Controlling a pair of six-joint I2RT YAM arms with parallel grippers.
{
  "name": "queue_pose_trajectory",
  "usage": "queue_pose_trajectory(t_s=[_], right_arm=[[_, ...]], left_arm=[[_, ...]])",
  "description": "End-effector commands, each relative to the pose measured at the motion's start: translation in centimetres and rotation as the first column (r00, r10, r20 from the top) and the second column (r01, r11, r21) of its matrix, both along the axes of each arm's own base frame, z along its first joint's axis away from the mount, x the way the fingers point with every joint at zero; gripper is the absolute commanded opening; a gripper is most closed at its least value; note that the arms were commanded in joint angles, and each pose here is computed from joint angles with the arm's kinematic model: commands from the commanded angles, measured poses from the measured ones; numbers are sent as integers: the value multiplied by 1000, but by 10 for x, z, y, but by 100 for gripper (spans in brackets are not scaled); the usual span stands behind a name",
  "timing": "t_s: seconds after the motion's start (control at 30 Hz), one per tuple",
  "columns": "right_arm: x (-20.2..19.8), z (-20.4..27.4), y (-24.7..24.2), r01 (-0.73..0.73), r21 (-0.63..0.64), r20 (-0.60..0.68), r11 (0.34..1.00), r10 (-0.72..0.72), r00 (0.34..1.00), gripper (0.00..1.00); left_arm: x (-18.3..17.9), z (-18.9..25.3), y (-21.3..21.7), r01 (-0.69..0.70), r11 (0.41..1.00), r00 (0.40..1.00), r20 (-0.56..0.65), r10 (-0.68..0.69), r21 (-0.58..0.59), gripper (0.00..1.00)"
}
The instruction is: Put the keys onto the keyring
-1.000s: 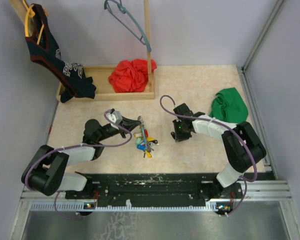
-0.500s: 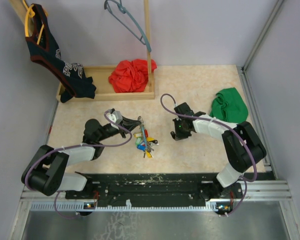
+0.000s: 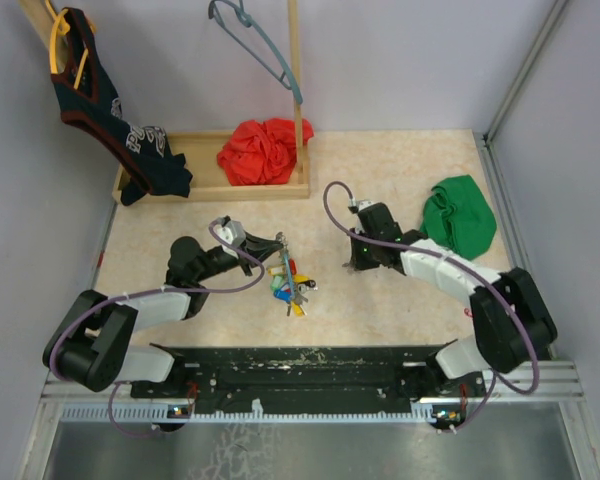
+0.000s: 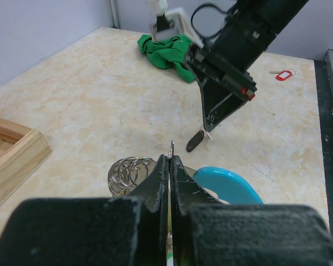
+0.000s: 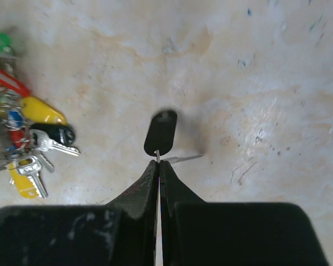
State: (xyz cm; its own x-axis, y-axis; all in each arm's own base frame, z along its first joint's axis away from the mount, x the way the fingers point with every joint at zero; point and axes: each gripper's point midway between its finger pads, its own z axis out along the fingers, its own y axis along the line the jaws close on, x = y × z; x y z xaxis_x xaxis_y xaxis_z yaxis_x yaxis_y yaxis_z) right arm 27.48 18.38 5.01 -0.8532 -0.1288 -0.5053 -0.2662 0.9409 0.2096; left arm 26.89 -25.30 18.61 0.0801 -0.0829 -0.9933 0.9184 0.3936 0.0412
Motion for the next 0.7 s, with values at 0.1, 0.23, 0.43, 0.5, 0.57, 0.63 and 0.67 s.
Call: queue_pose_trajectory(t_s=[0.1,0.23,0.43,0.5,0.57,0.63,0.67], right_arm=[[41,108,21,-247,15,493,969,207,845,0],[42,149,30,-352,-30,655,936,284,700,0],[21,216,44,-478,23,881,878,208,425,0],[6,228,52,-554,7,913,832,221,344,0],[-8,232,61,-630,-34,930,776,256,264,0],[-20,233,68,-692,-67,943,719,273,193,0],[-23,234,71,-713,-74,946,697,274,170,0]], left_arm=[[2,26,-2,17,1000,995,94,-15,-24,0],[-1,31,-5,48,998,993,105,-45,-27,0],[-6,38,-13,124,992,985,121,-121,-16,0],[-8,39,-15,146,989,982,124,-144,-12,0],[-10,37,-16,160,987,978,140,-157,-7,0],[-14,37,-16,181,983,970,163,-179,1,0],[-16,38,-17,196,981,965,180,-193,4,0]])
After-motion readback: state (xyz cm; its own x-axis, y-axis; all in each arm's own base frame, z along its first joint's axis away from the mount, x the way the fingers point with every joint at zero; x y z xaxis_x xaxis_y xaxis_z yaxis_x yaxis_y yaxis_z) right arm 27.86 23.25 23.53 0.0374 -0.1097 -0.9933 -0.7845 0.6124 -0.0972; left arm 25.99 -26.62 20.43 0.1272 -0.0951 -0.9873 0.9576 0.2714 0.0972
